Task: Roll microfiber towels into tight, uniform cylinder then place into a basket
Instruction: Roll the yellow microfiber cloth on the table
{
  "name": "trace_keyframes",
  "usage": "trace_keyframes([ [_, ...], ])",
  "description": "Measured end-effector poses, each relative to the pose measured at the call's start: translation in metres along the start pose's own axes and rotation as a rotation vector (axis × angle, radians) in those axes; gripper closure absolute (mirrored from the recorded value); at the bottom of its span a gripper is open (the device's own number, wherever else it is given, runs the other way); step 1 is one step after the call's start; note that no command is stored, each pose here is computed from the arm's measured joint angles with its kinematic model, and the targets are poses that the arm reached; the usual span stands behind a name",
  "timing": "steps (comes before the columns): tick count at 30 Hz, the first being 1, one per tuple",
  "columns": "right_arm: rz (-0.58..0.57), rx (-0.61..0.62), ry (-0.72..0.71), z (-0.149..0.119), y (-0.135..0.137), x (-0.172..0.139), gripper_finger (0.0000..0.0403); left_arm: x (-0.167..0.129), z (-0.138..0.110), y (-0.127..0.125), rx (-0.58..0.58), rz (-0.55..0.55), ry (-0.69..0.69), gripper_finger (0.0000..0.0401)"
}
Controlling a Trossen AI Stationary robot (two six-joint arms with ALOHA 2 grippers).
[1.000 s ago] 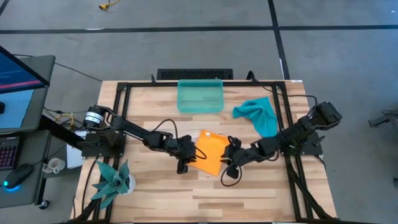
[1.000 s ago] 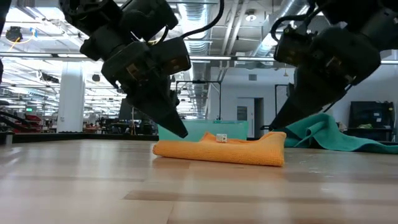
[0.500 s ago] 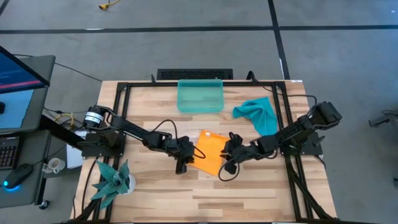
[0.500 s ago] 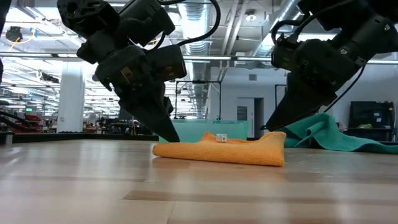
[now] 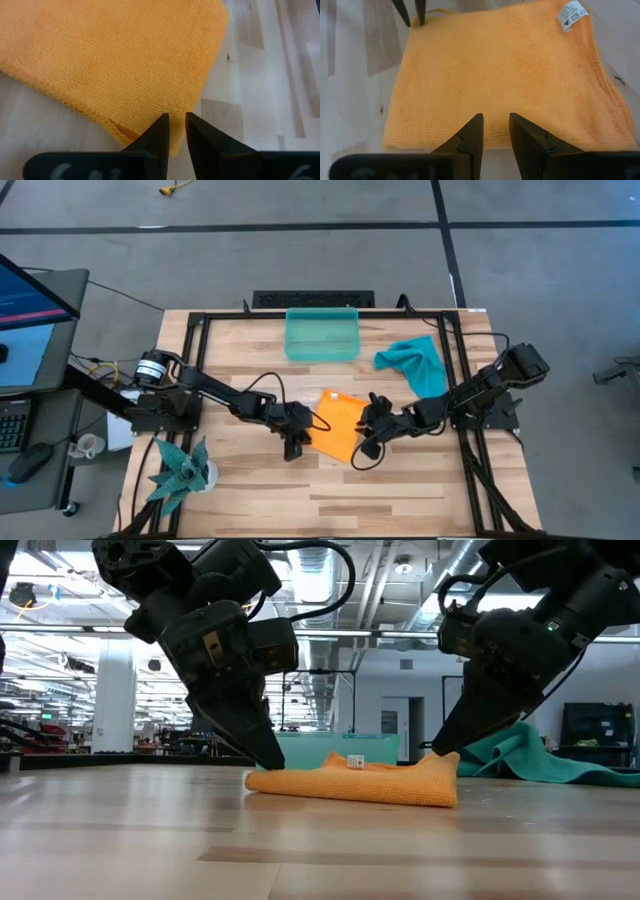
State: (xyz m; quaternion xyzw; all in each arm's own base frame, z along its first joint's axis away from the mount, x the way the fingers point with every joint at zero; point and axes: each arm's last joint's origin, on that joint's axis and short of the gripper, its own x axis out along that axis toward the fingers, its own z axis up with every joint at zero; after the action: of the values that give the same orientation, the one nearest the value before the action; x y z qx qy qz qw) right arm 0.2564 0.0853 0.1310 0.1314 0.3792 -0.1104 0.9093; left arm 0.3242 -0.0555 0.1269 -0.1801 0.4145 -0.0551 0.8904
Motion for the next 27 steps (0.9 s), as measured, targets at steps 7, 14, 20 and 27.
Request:
trace_keyframes([
  [7, -0.041, 0.051, 0.034, -0.002, -0.006, 0.001, 0.0287, 0.0, -0.001, -0.001, -0.209, -0.032, 0.031, 0.0349],
  [14, -0.09, 0.115, 0.055, 0.0, -0.016, 0.003, 0.0287, 0.0, -0.002, -0.001, -0.279, -0.027, 0.041, 0.0349],
  [20, -0.174, 0.131, 0.056, -0.001, -0.023, 0.004, 0.0287, 0.0, -0.004, -0.004, -0.29, -0.032, 0.047, 0.0349],
  [27, -0.248, 0.095, 0.057, 0.0, -0.032, 0.005, 0.0287, 0.001, -0.007, -0.012, -0.267, -0.086, 0.082, 0.0349],
])
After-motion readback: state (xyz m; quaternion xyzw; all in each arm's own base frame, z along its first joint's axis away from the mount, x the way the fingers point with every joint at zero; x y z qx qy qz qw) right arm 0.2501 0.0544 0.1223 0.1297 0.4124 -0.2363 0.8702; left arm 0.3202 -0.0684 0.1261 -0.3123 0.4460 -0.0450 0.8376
